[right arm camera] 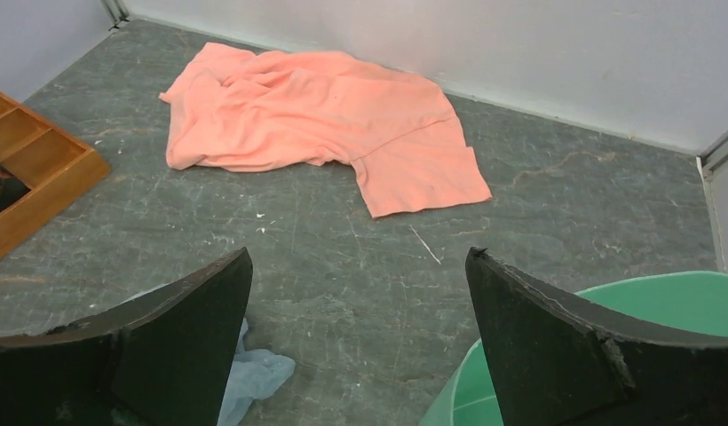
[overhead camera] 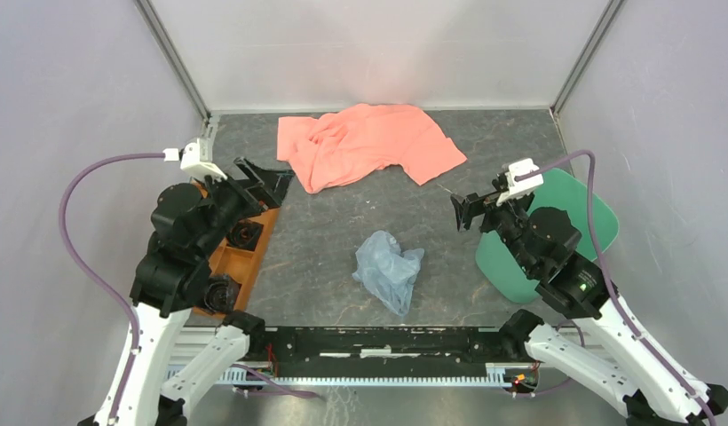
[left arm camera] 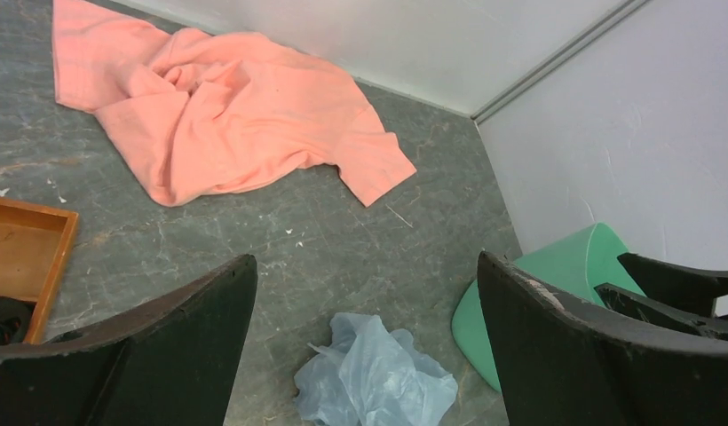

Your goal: Put the trash bags into the trash bin

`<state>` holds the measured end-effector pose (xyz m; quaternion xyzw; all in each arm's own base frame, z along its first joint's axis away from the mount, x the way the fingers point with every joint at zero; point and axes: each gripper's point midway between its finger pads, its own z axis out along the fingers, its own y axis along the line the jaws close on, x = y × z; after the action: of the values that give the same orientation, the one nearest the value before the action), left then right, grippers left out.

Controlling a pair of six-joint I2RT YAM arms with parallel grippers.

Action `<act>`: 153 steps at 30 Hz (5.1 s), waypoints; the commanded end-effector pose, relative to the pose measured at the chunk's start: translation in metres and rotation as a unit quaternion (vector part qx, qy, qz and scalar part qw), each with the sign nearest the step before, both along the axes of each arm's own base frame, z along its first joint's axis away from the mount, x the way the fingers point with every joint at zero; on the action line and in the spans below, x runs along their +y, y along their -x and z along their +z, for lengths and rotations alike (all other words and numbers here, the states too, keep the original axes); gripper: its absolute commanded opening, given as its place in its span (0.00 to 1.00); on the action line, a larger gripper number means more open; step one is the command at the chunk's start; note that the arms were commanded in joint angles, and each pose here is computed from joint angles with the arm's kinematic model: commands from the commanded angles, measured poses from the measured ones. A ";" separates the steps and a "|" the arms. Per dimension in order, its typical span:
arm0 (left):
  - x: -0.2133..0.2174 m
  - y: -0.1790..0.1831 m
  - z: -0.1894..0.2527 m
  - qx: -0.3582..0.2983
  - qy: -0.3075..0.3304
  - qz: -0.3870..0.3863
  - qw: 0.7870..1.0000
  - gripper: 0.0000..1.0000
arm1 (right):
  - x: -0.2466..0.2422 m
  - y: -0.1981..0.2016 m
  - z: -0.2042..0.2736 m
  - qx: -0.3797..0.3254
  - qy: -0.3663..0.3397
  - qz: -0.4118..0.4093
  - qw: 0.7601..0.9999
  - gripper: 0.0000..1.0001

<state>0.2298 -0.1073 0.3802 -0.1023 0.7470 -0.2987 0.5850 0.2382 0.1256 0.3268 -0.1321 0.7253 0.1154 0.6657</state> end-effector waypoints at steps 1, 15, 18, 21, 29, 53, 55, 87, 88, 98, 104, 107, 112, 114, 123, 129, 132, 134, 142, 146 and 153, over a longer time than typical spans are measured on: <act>-0.011 -0.008 0.010 -0.035 -0.007 -0.037 0.999 1.00 | -0.004 -0.008 0.007 -0.007 -0.019 -0.023 1.000 0.98; -0.026 -0.017 -0.002 -0.027 -0.017 -0.085 0.996 1.00 | -0.045 -0.018 -0.004 0.032 0.065 -0.132 0.989 0.98; -0.028 -0.017 -0.004 -0.026 -0.017 -0.090 0.995 1.00 | -0.084 -0.016 -0.004 0.048 0.086 -0.247 0.964 0.98; -0.030 -0.018 -0.007 -0.022 -0.016 -0.096 0.995 1.00 | -0.119 -0.008 -0.002 0.059 0.110 -0.355 0.927 0.98; -0.036 -0.022 -0.018 -0.003 -0.011 -0.108 0.994 1.00 | -0.132 0.001 -0.016 0.078 0.091 -0.409 0.905 0.98; -0.155 0.003 -0.159 0.211 -0.039 -0.302 0.929 1.00 | -0.040 -0.016 0.019 0.033 0.077 -0.107 0.991 0.98; -0.175 0.008 -0.181 0.230 -0.032 -0.319 0.919 1.00 | -0.005 -0.010 0.022 0.009 0.077 0.001 0.997 0.98; -0.154 0.102 -0.118 -0.232 -0.203 -0.556 0.772 0.02 | 0.144 0.051 -0.024 0.028 0.003 0.383 0.923 0.98; -0.153 0.098 -0.114 -0.238 -0.207 -0.545 0.777 0.02 | 0.142 0.051 -0.023 0.025 0.002 0.379 0.925 0.98; -0.165 0.099 -0.090 -0.227 -0.118 -0.536 0.804 0.02 | 0.140 0.055 -0.061 0.085 0.012 0.377 0.922 0.98; -0.173 0.097 -0.089 -0.181 -0.079 -0.541 0.817 0.02 | 0.127 0.042 -0.070 0.081 0.046 0.336 0.937 0.98; -0.175 0.110 -0.097 -0.177 -0.077 -0.578 0.793 0.02 | 0.139 0.059 -0.073 0.084 0.046 0.396 0.913 0.98; -0.182 0.117 -0.098 -0.159 -0.068 -0.623 0.763 0.02 | 0.155 0.087 -0.076 0.066 0.028 0.488 0.870 0.98; -0.183 0.118 -0.104 -0.136 -0.070 -0.637 0.756 0.02 | 0.160 0.096 -0.079 0.061 0.023 0.519 0.852 0.98; -0.193 0.099 -0.120 -0.114 -0.087 -0.625 0.767 0.02 | 0.170 0.100 -0.101 0.085 0.033 0.554 0.827 0.81; -0.185 0.062 -0.135 -0.077 -0.129 -0.525 0.838 0.05 | 0.169 0.087 -0.110 0.088 0.031 0.520 0.849 0.16; -0.166 0.028 -0.141 -0.037 -0.148 -0.409 0.900 0.33 | 0.163 0.064 -0.116 0.091 0.039 0.455 0.885 0.00; -0.147 0.012 -0.148 -0.007 -0.150 -0.330 0.932 0.58 | 0.152 0.037 -0.125 0.106 0.042 0.372 0.921 0.00; -0.060 0.000 -0.199 0.167 -0.091 -0.034 0.981 0.88 | 0.131 -0.015 -0.170 0.194 0.034 0.188 0.962 0.00; -0.062 0.006 -0.225 0.211 -0.038 -0.013 0.977 0.88 | 0.129 -0.024 -0.180 0.209 0.055 0.166 0.962 0.00; -0.087 -0.003 -0.237 0.233 -0.039 -0.063 0.970 0.87 | 0.141 -0.008 -0.171 0.193 0.040 0.230 0.953 0.00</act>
<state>0.2193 -0.1773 0.1256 -0.0803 0.8938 -0.2315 0.3756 0.2435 0.2543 0.1230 -0.2932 0.8262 0.2242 0.4256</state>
